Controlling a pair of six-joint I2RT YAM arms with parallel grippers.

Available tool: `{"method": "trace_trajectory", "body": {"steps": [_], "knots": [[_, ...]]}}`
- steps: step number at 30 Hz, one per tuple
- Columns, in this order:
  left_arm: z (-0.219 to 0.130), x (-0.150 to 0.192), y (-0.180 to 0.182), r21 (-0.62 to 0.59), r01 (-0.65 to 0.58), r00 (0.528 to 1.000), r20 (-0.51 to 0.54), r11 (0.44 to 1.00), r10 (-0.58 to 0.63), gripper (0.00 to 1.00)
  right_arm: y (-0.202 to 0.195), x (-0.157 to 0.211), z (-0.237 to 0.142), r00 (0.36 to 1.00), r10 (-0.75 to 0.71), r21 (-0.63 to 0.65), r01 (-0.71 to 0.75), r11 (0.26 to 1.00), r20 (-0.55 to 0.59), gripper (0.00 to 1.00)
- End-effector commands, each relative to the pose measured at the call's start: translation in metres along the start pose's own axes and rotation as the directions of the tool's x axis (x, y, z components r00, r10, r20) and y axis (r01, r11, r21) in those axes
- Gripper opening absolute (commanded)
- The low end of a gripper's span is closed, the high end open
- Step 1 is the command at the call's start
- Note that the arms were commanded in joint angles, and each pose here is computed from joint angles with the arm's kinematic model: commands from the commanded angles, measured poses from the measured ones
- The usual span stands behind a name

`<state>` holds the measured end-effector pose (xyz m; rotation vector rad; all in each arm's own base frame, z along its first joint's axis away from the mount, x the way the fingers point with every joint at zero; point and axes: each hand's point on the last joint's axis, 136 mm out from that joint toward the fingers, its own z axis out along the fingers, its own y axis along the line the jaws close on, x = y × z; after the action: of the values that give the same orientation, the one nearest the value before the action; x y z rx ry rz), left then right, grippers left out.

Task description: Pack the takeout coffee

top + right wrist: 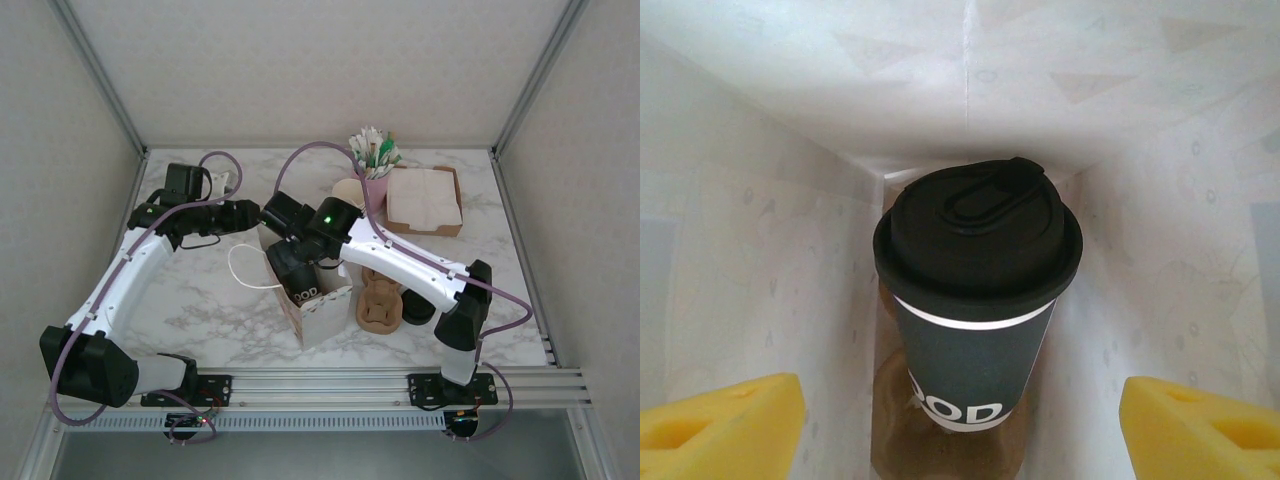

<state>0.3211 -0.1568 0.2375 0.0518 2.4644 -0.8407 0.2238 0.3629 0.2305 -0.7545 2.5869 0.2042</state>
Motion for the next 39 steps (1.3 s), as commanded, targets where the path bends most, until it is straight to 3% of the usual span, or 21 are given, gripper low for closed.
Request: {"method": "trace_trajectory", "body": {"steps": [1,21,30,35,39], "knots": [[-0.005,0.002,-0.005,-0.001,-0.028,1.000,0.005,1.000,0.028,0.60,0.000,-0.004,-0.026,0.999,0.012,-0.016,-0.011,1.000,0.044,0.83],[-0.005,0.001,-0.006,0.003,-0.030,1.000,0.006,1.000,0.030,0.59,0.002,-0.005,-0.041,0.997,-0.005,-0.012,0.006,1.000,0.078,0.77],[-0.007,0.001,-0.006,0.003,-0.032,0.999,0.010,0.999,0.032,0.59,0.006,-0.040,-0.122,0.921,-0.056,-0.082,0.094,0.992,0.386,0.77],[-0.008,0.000,-0.006,-0.004,-0.036,0.999,0.019,0.999,0.036,0.59,-0.036,-0.064,-0.181,0.793,-0.002,0.006,-0.002,1.000,0.609,0.71],[-0.009,-0.001,-0.006,-0.006,-0.039,0.999,0.027,0.999,0.040,0.58,-0.085,-0.077,-0.210,0.695,0.036,0.066,-0.119,0.991,0.718,0.68]]}}
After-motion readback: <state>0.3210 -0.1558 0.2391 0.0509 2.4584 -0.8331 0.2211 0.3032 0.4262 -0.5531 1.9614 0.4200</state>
